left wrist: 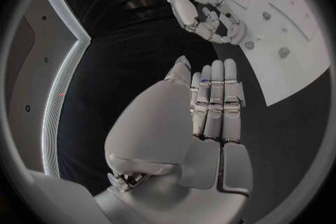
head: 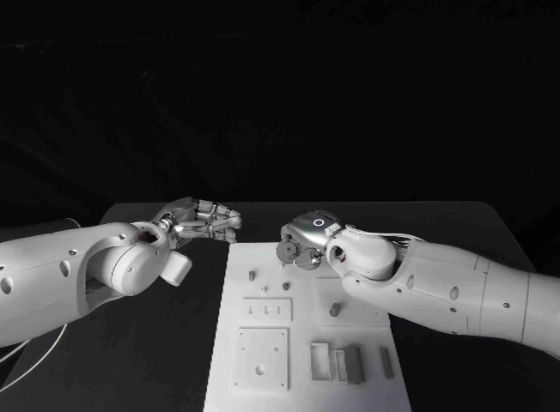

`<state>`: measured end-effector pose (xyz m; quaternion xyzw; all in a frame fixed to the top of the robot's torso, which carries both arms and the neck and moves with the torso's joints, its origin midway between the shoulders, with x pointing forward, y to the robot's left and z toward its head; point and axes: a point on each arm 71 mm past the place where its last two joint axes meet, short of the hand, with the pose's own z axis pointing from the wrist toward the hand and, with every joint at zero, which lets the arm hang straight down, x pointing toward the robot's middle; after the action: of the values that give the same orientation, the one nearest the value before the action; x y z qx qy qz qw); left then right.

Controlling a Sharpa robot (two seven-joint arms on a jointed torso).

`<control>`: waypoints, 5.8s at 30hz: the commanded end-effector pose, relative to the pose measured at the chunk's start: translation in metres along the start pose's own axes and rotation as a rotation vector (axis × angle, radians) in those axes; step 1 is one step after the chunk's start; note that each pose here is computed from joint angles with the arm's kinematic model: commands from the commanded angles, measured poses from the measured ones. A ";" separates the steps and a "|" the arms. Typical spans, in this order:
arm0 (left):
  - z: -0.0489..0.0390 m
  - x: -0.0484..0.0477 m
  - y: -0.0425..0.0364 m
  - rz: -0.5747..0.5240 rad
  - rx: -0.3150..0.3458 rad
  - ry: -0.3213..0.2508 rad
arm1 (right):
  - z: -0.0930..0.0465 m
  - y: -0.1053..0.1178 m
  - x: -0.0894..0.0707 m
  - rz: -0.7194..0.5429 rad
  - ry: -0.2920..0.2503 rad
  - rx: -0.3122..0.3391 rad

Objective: Assemble the parts on the task board

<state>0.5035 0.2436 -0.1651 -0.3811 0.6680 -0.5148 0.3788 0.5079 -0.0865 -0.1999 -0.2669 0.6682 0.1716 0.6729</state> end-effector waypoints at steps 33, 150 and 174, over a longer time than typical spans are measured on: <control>0.0027 0.0043 -0.0042 0.007 0.016 0.002 | 0.015 0.027 0.022 -0.090 0.049 -0.039; 0.0021 0.0026 -0.0069 0.010 0.018 -0.001 | 0.009 0.015 0.033 -0.016 0.074 -0.022; 0.0021 0.0016 -0.0068 0.010 0.016 -0.004 | 0.005 0.000 0.044 0.088 0.197 -0.005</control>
<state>0.5052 0.2413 -0.1608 -0.3785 0.6670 -0.5146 0.3834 0.5161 -0.0904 -0.2405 -0.2519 0.7291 0.1677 0.6138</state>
